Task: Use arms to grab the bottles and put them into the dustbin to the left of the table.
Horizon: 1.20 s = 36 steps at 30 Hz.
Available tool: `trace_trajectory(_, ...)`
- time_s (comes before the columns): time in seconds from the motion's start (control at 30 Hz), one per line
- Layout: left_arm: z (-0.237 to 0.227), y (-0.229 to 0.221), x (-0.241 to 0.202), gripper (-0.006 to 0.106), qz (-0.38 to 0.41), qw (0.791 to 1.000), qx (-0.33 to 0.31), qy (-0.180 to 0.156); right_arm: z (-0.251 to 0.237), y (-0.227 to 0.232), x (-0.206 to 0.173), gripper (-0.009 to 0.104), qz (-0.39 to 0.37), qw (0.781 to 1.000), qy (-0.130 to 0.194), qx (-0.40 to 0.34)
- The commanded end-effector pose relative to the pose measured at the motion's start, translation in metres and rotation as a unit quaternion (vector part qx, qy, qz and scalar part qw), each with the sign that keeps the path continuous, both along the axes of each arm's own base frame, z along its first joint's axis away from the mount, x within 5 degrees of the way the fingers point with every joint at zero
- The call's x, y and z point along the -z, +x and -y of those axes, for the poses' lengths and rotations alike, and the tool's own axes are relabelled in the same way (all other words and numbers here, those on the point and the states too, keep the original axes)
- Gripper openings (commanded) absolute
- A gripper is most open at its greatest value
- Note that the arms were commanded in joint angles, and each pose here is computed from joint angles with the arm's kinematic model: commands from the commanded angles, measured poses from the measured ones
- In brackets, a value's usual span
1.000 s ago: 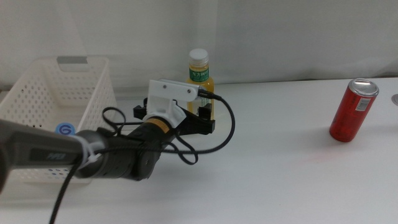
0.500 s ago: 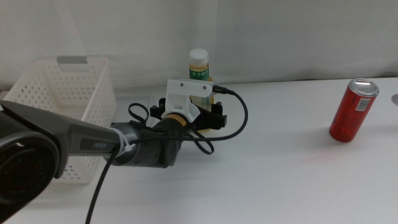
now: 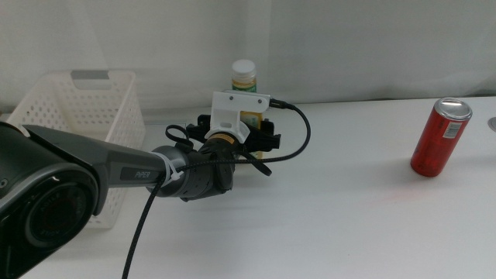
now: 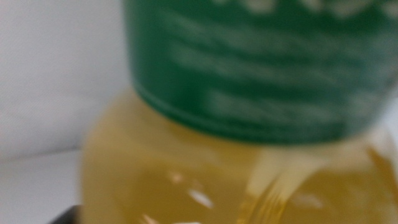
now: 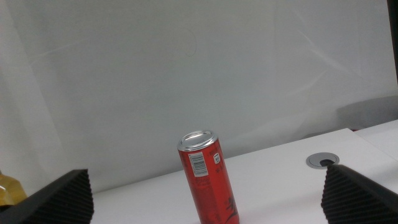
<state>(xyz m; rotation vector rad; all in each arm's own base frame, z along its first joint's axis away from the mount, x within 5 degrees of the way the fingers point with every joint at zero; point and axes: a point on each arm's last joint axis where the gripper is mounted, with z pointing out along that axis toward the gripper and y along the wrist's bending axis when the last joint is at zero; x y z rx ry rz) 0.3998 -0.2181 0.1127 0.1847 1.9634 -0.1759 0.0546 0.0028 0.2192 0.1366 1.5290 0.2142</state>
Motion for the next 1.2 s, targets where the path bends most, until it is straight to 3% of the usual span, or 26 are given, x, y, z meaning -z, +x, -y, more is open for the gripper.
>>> trace_trajectory(0.0,-0.004,0.001,0.001,0.077,-0.015,0.999,-0.035,-0.025,0.001,-0.003,0.000,0.103,0.016,1.000,-0.004,0.004)
trace_trajectory(0.07,-0.005,0.001,0.002,0.054,-0.024,0.998,-0.048,-0.030,0.001,-0.003,0.000,0.103,0.016,1.000,-0.004,0.004)
trace_trajectory(0.17,-0.005,0.000,0.003,0.003,-0.031,0.998,-0.043,-0.016,0.001,-0.003,0.000,0.103,0.016,1.000,-0.004,0.004)
trace_trajectory(0.2,-0.005,0.000,0.003,-0.002,-0.032,0.999,-0.034,-0.006,0.001,-0.003,0.000,0.103,0.016,1.000,-0.004,0.004)
trace_trajectory(0.37,-0.004,0.000,-0.010,-0.003,-0.022,0.999,-0.027,-0.005,0.001,-0.003,0.000,0.103,0.016,1.000,-0.004,0.004)
trace_trajectory(0.47,-0.005,-0.001,-0.039,-0.003,0.010,1.000,-0.011,0.012,0.001,-0.003,0.000,0.103,0.016,1.000,-0.004,0.004)
trace_trajectory(0.67,-0.026,-0.009,-0.122,-0.003,0.062,0.998,-0.001,0.007,0.001,-0.003,0.000,0.103,0.016,1.000,-0.004,0.004)
trace_trajectory(1.0,-0.104,-0.022,-0.206,-0.003,0.079,0.996,-0.012,0.025,0.001,-0.003,0.000,0.103,0.015,1.000,-0.004,0.004)
trace_trajectory(1.17,-0.151,-0.035,-0.224,-0.003,0.073,0.997,-0.031,0.008,0.001,-0.003,0.000,0.103,0.015,1.000,-0.004,0.004)
